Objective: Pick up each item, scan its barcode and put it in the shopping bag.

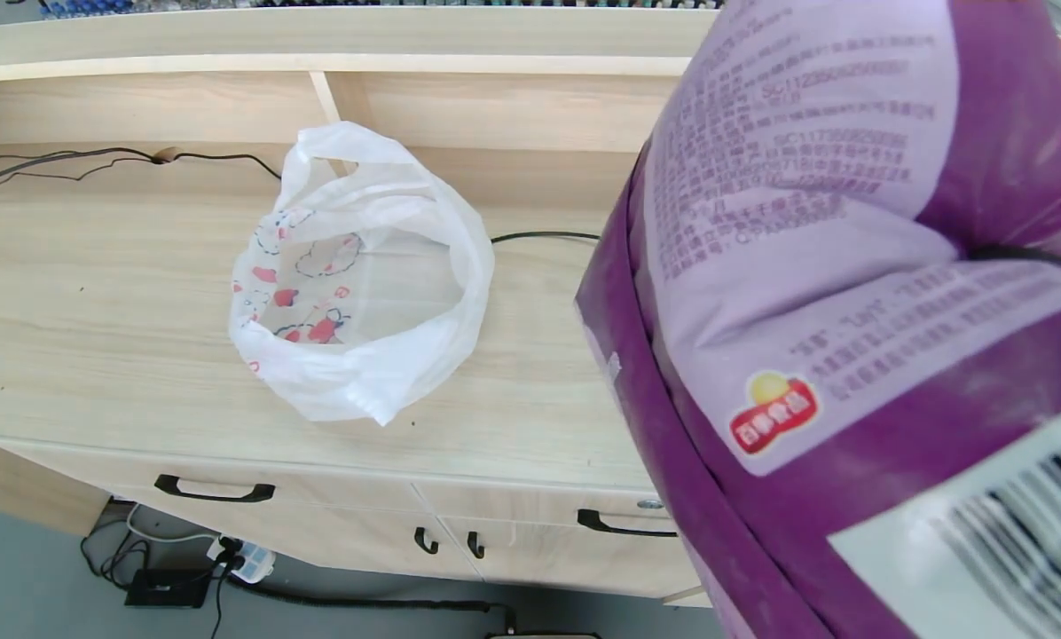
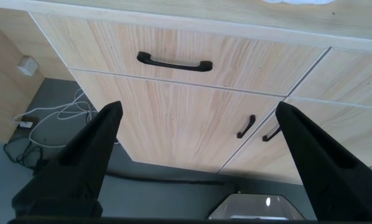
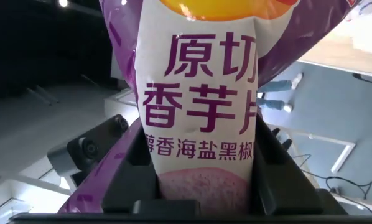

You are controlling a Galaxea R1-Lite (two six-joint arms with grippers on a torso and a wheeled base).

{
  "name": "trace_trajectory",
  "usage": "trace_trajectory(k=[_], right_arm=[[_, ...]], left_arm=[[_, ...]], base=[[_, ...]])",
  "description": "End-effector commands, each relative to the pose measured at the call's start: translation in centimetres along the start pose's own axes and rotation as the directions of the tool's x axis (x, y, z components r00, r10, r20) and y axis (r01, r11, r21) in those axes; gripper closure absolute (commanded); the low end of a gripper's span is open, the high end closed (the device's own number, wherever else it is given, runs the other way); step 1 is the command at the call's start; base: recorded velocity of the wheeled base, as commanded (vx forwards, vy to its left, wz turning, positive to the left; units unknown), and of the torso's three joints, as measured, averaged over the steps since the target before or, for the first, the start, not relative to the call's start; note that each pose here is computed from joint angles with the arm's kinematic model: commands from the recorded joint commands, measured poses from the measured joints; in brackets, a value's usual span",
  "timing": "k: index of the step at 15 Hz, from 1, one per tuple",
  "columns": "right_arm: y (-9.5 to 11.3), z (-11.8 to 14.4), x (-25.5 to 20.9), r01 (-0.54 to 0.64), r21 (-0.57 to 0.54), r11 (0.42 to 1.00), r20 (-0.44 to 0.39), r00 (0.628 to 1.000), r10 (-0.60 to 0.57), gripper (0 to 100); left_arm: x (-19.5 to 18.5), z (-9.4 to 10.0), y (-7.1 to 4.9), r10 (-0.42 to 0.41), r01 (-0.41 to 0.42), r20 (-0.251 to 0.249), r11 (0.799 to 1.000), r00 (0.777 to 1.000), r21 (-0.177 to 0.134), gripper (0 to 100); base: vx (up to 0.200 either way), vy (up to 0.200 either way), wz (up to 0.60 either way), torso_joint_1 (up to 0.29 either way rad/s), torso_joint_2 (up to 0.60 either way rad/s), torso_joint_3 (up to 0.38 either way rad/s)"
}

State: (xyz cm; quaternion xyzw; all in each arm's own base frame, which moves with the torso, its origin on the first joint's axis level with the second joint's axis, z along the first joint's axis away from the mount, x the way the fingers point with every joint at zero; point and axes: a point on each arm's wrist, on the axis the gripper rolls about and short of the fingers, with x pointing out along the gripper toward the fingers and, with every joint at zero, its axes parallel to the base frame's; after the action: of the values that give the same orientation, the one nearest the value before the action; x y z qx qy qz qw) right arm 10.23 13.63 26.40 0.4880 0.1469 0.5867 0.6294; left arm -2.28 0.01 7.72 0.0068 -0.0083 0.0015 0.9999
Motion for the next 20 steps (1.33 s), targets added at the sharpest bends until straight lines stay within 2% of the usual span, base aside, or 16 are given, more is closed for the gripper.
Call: trace_trajectory(k=[1,12,14,15,17,18,20], right_arm=[[-1.4,-0.5,1.2,0.013,0.033,0.999,-0.04,0.999,-0.012,100],[-1.8,-0.5,1.7,-0.021,0.05,0.999,-0.032,0.999,0.023,100],[-1.8,0.5,1.3,-0.01,-0.001,1.0,0.012,1.0,0.01,100],[-1.5,0.9,1.1,-0.009,-0.08,0.997,0.029,1.0,0.011,100],[-3.1,1.8,0.7,0.106,-0.261,0.96,0.067,0.994,-0.091,100],[-3.9,2.2,0.7,0.161,-0.434,0.886,0.077,0.987,-0.141,100],[-4.6,2.2,1.0,0.2,-0.628,0.752,0.076,0.977,-0.197,100]], left_arm=[[0.0,0.0,0.0,0.002,-0.002,0.0,1.0,1.0,0.006,0],[0.0,0.0,0.0,-0.001,0.002,-0.003,1.0,1.0,0.025,0],[0.0,0.0,0.0,-0.001,0.002,-0.003,1.0,1.0,0.025,0],[0.0,0.0,0.0,-0.001,0.002,-0.003,1.0,1.0,0.025,0],[0.0,-0.1,0.0,-0.002,0.002,-0.006,1.0,1.0,0.023,0],[0.0,-0.1,0.0,0.0,0.0,-0.006,1.0,1.0,0.023,0],[0.0,-0.1,0.0,-0.002,0.002,-0.006,1.0,1.0,0.023,0]], base=[[0.0,0.0,0.0,0.0,0.0,0.0],[0.0,0.0,0.0,0.0,0.0,0.0],[0.0,0.0,0.0,0.0,0.0,0.0],[0.0,0.0,0.0,0.0,0.0,0.0],[0.0,0.0,0.0,0.0,0.0,0.0],[0.0,0.0,0.0,0.0,0.0,0.0],[0.0,0.0,0.0,0.0,0.0,0.0]])
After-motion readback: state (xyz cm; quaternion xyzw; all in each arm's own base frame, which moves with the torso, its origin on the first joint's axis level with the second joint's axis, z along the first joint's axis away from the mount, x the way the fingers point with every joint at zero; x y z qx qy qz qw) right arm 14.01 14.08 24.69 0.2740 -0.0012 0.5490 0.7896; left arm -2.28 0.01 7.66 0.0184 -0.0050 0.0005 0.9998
